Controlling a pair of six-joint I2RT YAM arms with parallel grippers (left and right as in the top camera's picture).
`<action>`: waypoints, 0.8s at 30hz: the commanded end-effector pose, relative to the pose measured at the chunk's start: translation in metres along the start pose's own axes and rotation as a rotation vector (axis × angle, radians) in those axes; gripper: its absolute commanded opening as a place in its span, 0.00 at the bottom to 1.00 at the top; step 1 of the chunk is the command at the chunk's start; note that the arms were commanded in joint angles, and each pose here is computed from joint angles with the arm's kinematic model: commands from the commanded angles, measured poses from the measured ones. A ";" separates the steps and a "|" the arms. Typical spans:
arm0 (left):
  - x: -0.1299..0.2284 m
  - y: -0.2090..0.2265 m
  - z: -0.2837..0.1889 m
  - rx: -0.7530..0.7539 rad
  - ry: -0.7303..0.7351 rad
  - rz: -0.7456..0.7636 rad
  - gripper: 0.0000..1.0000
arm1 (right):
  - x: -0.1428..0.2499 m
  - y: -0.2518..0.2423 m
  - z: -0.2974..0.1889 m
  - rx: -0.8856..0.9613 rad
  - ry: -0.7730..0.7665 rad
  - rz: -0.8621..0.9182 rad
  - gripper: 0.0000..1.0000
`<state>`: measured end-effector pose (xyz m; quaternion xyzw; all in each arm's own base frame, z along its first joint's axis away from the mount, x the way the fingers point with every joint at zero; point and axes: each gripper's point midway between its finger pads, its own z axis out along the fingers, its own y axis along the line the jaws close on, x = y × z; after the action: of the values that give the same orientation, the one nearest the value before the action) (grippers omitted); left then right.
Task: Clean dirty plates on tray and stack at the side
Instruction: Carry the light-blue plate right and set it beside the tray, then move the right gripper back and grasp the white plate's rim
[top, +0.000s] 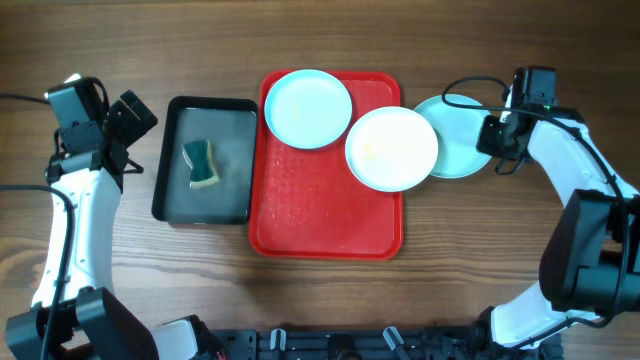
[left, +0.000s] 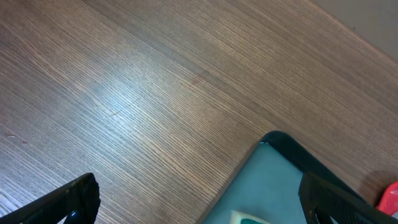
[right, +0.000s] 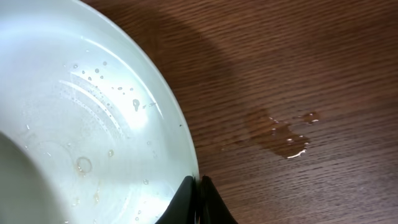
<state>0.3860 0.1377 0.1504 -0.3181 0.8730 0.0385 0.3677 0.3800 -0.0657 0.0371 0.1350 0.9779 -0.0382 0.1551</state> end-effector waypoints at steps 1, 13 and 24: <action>-0.011 -0.003 -0.006 0.014 -0.028 -0.011 1.00 | 0.006 0.012 -0.002 -0.040 0.011 -0.046 0.05; -0.011 -0.003 -0.006 0.014 -0.028 -0.011 1.00 | 0.007 0.030 -0.004 -0.138 0.017 -0.070 0.46; -0.011 -0.003 -0.006 0.014 -0.028 -0.011 1.00 | -0.023 0.105 -0.054 -0.582 -0.073 -0.218 0.37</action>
<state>0.3861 0.1377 0.1505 -0.3181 0.8729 0.0385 0.3678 0.4062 -0.0018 0.0648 0.0308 0.9733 0.1239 0.1907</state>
